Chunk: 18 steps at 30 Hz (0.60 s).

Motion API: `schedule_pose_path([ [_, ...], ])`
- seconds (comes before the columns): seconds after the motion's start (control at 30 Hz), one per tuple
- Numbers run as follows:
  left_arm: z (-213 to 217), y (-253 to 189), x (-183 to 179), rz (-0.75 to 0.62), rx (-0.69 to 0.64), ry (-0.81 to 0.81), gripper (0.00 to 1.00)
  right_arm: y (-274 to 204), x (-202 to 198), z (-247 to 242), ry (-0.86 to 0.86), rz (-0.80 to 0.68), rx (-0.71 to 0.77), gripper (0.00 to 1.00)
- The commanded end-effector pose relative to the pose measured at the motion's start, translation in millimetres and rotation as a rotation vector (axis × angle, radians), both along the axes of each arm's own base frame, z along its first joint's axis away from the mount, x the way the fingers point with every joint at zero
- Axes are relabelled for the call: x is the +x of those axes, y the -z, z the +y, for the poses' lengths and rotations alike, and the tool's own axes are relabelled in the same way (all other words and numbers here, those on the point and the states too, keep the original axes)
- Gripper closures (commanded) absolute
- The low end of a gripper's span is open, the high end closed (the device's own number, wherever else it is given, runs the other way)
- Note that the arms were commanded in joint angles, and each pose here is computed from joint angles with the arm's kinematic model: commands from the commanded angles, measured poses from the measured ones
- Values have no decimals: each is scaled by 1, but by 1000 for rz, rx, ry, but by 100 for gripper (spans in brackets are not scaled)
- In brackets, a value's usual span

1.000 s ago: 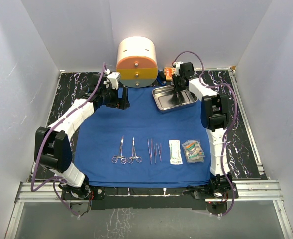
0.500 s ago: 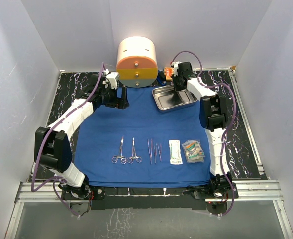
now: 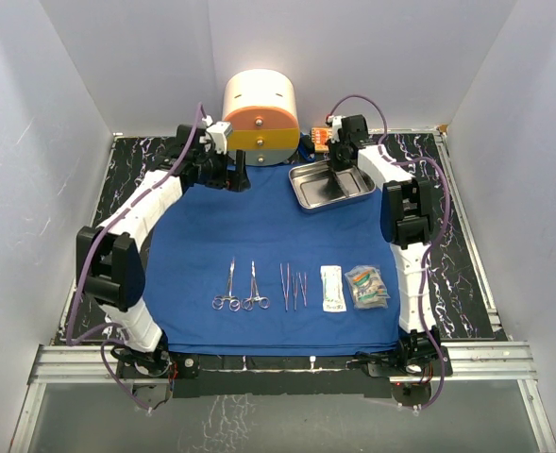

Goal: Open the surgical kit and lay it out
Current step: Pick up the medical item from the container.

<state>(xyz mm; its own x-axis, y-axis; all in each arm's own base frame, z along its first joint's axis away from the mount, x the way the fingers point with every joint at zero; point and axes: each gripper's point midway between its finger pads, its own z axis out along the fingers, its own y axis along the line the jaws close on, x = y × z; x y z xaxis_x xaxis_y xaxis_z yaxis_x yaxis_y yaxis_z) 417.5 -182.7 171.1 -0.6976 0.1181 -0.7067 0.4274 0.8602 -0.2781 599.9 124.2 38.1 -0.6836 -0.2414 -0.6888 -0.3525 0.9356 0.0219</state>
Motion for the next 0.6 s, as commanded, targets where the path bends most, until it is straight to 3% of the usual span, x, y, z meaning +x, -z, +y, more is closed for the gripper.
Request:
schedule_pose_path([
  [0.0, -12, -11, 16, 5, -55, 22, 4, -93, 17, 11, -8, -192, 101, 100],
  [0.37, -83, -10, 60, -29, -175, 83, 16, -142, 10, 15, 2, -275, 160, 100],
  [0.57, -139, -20, 67, -48, -261, 138, 19, -195, -2, 22, 39, -341, 279, 100],
])
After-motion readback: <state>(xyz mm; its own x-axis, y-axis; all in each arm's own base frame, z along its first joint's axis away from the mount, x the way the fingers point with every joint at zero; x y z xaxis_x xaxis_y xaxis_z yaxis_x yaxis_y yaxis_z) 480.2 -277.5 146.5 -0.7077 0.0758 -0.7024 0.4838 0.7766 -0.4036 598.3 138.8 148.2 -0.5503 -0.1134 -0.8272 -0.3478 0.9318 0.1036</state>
